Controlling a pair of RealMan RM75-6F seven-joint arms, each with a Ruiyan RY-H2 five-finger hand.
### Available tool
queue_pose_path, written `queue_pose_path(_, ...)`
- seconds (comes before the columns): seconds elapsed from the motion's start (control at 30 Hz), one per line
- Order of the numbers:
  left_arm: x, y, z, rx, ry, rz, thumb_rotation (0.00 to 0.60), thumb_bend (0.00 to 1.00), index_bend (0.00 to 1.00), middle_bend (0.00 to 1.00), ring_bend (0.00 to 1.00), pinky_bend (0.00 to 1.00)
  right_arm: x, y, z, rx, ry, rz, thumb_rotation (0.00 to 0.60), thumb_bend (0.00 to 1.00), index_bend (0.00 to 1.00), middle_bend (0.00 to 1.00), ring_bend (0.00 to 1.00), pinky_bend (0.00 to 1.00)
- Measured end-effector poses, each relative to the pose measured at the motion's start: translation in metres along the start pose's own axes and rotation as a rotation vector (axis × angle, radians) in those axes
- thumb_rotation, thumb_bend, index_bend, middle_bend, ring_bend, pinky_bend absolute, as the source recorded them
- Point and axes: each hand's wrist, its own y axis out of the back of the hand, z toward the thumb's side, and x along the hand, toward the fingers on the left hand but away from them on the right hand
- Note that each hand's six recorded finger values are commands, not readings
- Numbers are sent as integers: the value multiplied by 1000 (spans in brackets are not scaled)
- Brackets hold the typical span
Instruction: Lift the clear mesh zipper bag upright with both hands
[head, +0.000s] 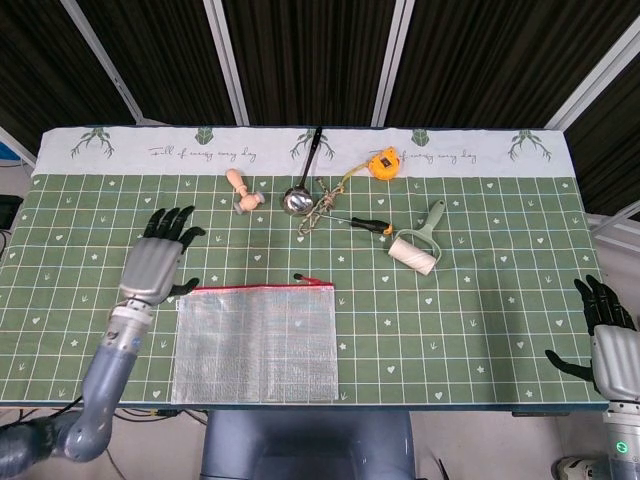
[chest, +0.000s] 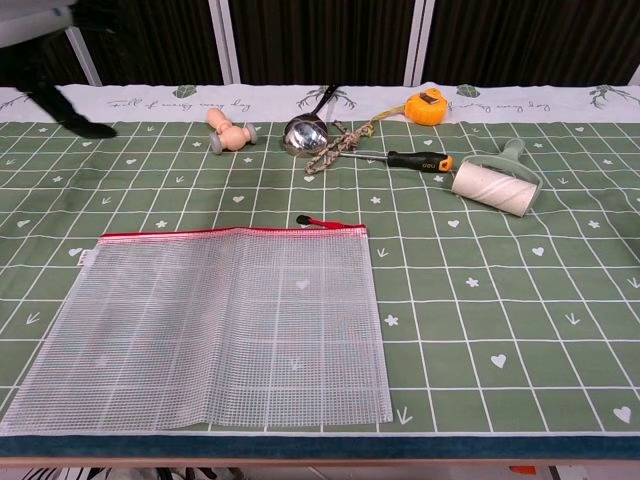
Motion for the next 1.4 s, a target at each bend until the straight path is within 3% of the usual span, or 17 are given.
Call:
queue_pose_path(0.23, 52, -16, 66, 83, -70, -37, 600, 232, 373, 86, 0, 0, 0, -1, -1, -18, -10, 10, 600, 157, 0, 0, 0, 190)
queue_pose_path(0.47, 81, -45, 118, 118, -85, -99, 600, 256, 399, 99, 0, 0, -1, -1, -2, -35, -20, 18, 600, 157, 0, 0, 0, 190)
queue_pose_path(0.93, 101, -94, 147, 205, -61, -173, 600, 261, 452, 109, 0, 0, -2, 0, -6, -59, -41, 23, 600, 159, 0, 0, 0, 190)
queue_pose_path(1.4, 107, -123, 167, 245, -86, -213, 600, 301, 481, 114, 0, 0, -2, 1, -8, -71, -54, 18, 600, 159, 0, 0, 0, 190)
